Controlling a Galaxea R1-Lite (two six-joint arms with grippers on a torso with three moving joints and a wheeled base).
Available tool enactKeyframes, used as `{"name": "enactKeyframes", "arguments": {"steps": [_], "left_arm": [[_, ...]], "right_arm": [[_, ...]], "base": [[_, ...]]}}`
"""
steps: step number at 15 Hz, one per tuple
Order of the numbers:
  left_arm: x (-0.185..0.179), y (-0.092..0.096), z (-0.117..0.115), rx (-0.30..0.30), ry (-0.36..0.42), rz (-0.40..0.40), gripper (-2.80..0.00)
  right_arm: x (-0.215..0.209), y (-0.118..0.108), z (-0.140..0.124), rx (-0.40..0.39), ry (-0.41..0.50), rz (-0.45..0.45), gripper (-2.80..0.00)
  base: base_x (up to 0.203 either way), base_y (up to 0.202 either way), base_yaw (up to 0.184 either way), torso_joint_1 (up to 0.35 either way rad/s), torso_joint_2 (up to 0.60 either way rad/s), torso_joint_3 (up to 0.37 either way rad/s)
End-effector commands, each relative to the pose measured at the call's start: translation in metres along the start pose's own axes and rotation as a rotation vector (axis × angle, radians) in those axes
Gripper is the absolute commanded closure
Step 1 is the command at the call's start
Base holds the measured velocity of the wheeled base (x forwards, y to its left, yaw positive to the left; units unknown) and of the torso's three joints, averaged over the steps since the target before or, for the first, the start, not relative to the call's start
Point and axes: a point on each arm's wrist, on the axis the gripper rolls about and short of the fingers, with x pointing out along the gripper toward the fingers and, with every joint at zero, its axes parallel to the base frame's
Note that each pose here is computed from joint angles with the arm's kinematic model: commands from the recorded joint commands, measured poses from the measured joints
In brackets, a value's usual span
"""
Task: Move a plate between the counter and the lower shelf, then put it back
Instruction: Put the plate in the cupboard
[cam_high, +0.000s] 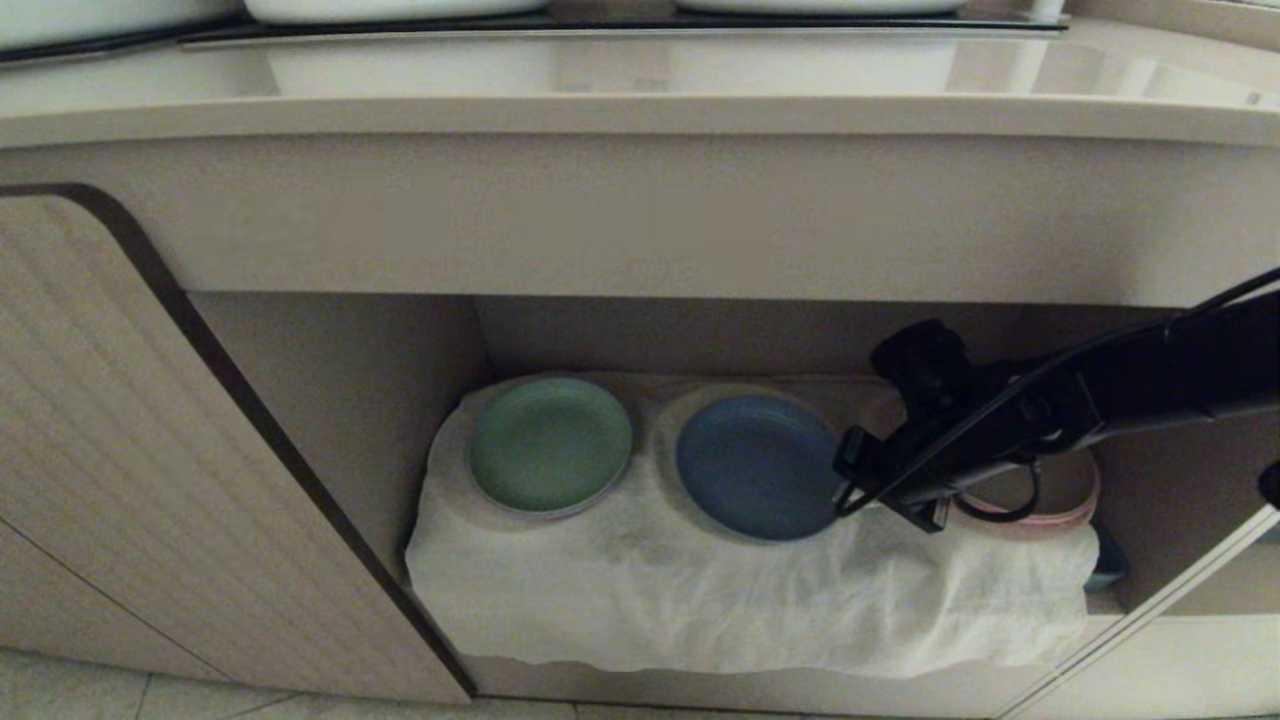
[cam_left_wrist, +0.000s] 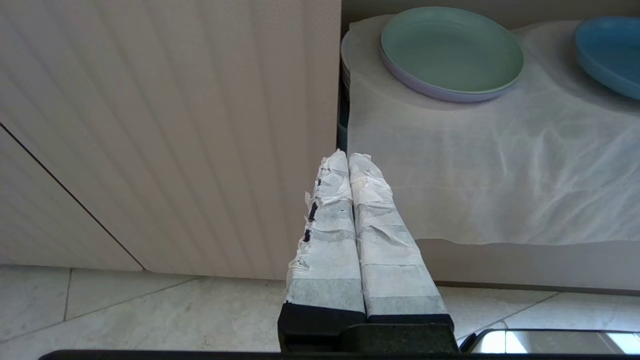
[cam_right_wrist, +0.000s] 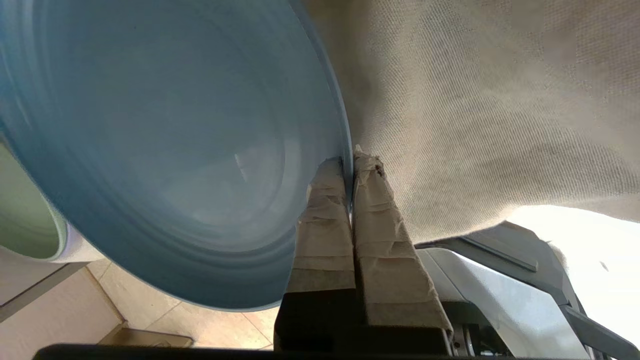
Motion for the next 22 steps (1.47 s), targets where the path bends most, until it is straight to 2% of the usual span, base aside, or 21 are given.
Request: {"name": "enactKeyframes", "arguments": {"steps": [1,5,12,22], "left_arm": [[0.0,0.0,-0.0001,-0.001,0.0,0.0,0.0],[0.0,0.0,-0.0001,-0.001,0.0,0.0,0.0],[0.0,0.0,-0.0001,0.0,0.0,0.0,0.0],[0.0,0.0,-0.0001,-0.001,0.0,0.0,0.0]], "right_arm": [[0.0031,0.0021,0.003,0.009,-0.002,0.003,0.0],[0.0048,0.0083,0.0111,0.014,-0.019,0.019,0.0],[0.0055,0.0028,0.0094,0.023,0.012,-0.019,0.0],[0.0067,0.0053,0.0111,0.017,0.004,-0.008,0.0]], "base": [[0.0,0.0,0.0,0.0,0.0,0.0],[0.0,0.0,0.0,0.0,0.0,0.0],[0.0,0.0,0.0,0.0,0.0,0.0],[0.0,0.0,0.0,0.0,0.0,0.0]]}}
